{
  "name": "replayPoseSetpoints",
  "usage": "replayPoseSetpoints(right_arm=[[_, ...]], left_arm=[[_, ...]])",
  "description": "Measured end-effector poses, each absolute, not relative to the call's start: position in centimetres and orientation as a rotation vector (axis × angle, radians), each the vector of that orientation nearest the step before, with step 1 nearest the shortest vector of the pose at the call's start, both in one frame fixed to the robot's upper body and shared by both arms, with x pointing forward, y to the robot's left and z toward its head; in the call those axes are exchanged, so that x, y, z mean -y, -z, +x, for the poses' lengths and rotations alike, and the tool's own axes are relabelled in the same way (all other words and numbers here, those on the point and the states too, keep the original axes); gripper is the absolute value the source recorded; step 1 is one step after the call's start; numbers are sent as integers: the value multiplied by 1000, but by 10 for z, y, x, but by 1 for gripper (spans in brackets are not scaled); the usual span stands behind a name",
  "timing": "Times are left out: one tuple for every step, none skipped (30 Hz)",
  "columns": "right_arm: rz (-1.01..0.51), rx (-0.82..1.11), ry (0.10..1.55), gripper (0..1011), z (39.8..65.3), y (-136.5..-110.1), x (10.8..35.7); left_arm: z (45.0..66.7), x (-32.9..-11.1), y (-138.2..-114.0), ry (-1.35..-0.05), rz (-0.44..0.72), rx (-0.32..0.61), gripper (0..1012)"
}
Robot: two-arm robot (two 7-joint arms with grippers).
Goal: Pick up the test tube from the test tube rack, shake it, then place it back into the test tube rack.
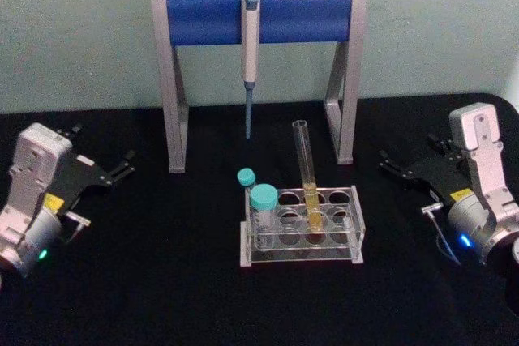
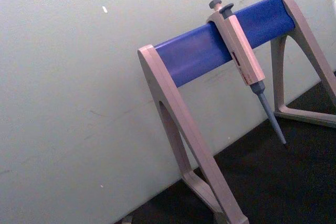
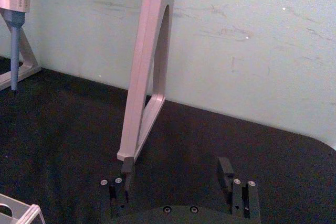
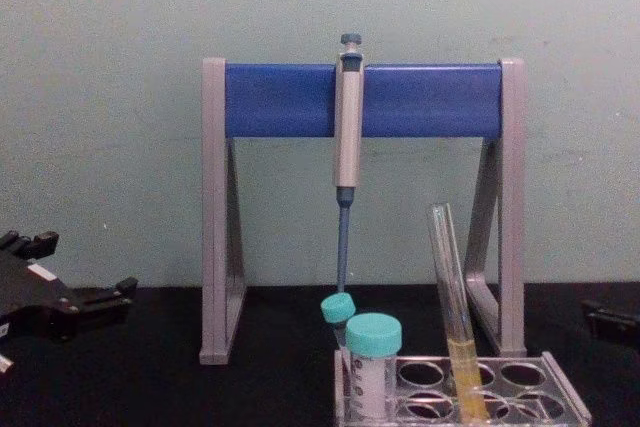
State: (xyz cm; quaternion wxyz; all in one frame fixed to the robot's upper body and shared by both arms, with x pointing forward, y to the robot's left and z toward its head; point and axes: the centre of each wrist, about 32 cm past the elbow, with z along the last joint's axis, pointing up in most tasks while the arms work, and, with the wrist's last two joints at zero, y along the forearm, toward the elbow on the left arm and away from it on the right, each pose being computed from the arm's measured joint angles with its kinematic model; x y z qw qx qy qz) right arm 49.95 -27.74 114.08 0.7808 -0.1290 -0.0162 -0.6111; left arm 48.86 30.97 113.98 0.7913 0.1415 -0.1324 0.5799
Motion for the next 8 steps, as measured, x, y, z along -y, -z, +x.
replayPoseSetpoints(right_arm=[[-279, 35, 1320, 1000, 499, -1141, 277], [-279, 35, 1320, 1000, 499, -1141, 277], [-279, 35, 1320, 1000, 499, -1141, 277], [-279, 35, 1320, 1000, 499, -1141, 277], [-279, 35, 1320, 1000, 499, -1141, 277], [-279, 35, 1320, 1000, 499, -1141, 277], [-279, 35, 1320, 1000, 499, -1141, 277], [-279, 35, 1320, 1000, 499, -1141, 277]], left_arm=[[489, -310, -1140, -1248, 304, 285, 1001], [489, -310, -1140, -1248, 304, 285, 1001], [489, -310, -1140, -1248, 304, 285, 1001], [489, -310, -1140, -1248, 304, 285, 1001], [489, -310, -1140, -1248, 304, 285, 1001], [489, -310, -1140, -1248, 304, 285, 1001], [489, -310, -1140, -1248, 304, 285, 1001], [489, -310, -1140, -1248, 305, 285, 1001]])
